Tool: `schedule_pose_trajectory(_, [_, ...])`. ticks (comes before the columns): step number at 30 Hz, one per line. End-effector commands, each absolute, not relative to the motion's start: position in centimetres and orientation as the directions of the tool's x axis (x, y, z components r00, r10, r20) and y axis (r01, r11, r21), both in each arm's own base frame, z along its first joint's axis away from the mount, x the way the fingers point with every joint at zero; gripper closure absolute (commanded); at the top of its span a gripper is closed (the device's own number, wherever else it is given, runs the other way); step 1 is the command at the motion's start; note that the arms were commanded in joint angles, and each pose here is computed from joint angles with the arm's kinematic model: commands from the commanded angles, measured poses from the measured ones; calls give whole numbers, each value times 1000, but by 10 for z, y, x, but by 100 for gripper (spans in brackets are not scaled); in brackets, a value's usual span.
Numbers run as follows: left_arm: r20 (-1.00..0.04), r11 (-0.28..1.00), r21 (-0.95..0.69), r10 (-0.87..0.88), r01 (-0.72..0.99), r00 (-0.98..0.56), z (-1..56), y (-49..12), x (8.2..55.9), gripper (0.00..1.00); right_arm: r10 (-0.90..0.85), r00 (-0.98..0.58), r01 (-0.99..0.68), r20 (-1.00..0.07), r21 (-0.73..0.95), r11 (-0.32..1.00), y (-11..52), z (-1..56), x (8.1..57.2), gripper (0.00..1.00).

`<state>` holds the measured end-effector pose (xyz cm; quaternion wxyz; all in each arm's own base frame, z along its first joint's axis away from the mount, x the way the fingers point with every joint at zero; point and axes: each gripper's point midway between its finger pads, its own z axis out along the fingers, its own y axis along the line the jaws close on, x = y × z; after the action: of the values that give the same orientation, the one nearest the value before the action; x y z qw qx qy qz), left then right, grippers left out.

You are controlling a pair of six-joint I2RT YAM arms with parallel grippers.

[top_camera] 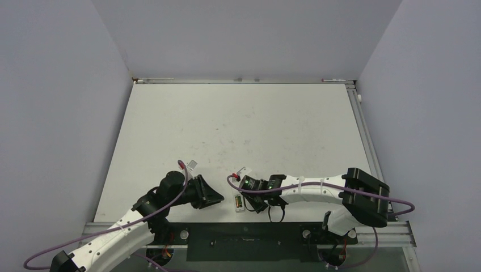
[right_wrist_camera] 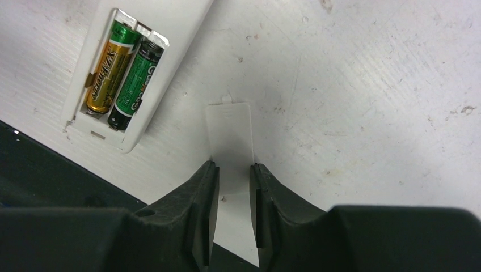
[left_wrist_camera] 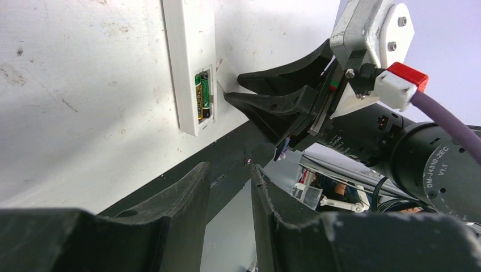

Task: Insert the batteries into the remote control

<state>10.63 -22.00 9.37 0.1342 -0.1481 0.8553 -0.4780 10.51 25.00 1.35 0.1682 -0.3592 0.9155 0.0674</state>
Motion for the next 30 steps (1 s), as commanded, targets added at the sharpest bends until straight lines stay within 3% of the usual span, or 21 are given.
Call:
schedule_pose_trajectory(1, [-91, 444, -891, -385, -98, -918, 106, -226, 111, 71, -622, -707, -644, -337, -58, 763, 241, 15, 104, 82])
schedule_pose_trajectory(7, [-73, 424, -899, -386, -107, -920, 105, -229, 111, 71, -575, -733, -602, -363, -46, 797, 244, 22, 104, 90])
schedule_pose_trajectory(30, [-66, 413, -906, -353, -93, -933, 102, -233, 108, 71, -414, -795, -482, -444, 47, 875, 272, 65, 106, 91])
